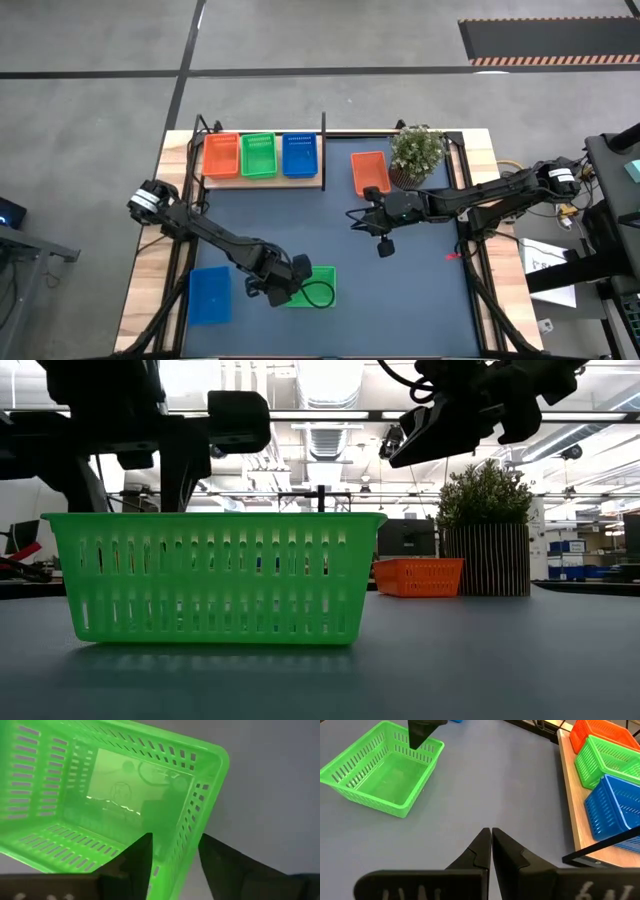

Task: Stack baskets on shelf by color
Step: Stack the green bin on top of the stacked green bins on the shelf

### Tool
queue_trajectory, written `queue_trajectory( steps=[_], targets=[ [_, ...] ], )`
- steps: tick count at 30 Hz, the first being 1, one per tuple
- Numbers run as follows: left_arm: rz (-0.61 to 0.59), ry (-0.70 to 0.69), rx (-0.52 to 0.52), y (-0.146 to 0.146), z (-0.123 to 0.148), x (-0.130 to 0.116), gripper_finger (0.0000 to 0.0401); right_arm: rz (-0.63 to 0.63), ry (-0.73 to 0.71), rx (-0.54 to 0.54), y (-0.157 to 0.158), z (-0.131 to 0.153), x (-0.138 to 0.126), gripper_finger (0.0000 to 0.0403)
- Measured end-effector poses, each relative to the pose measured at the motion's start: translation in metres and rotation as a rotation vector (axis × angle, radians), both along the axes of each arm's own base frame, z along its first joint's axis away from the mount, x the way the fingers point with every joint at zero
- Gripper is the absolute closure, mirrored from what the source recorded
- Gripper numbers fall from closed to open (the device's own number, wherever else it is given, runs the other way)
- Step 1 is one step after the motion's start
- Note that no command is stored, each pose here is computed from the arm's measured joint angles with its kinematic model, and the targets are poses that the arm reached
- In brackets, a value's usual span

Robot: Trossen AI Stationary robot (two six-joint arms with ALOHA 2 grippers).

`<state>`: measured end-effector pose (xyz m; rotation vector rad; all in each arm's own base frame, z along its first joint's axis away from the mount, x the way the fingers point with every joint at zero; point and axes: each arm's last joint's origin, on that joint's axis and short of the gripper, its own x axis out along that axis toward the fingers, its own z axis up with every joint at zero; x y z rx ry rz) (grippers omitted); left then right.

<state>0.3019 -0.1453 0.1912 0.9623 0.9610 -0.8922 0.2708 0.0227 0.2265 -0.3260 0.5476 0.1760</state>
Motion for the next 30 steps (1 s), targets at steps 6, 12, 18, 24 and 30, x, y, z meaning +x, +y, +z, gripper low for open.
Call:
queue_trajectory(
  steps=[6,12,18,24,30],
  targets=[
    [0.008,-0.001,-0.002,0.000,0.001,0.000,0.0331,0.000,0.000,0.000,0.000,0.000,0.000,0.0394],
    [0.014,-0.005,0.005,0.001,0.001,0.001,0.0395,0.000,0.001,0.000,0.000,0.000,0.000,0.0394],
    [0.056,-0.061,0.106,0.003,0.012,-0.001,0.0399,0.000,0.002,0.000,0.000,-0.001,0.000,0.0394],
    [0.312,-0.128,0.236,0.014,0.052,-0.008,0.0400,-0.001,0.016,-0.001,0.000,-0.003,-0.001,0.0394],
    [0.607,-0.190,0.316,0.036,0.097,-0.030,0.0400,-0.023,0.041,0.017,-0.001,-0.003,-0.004,0.0394]
  ],
)
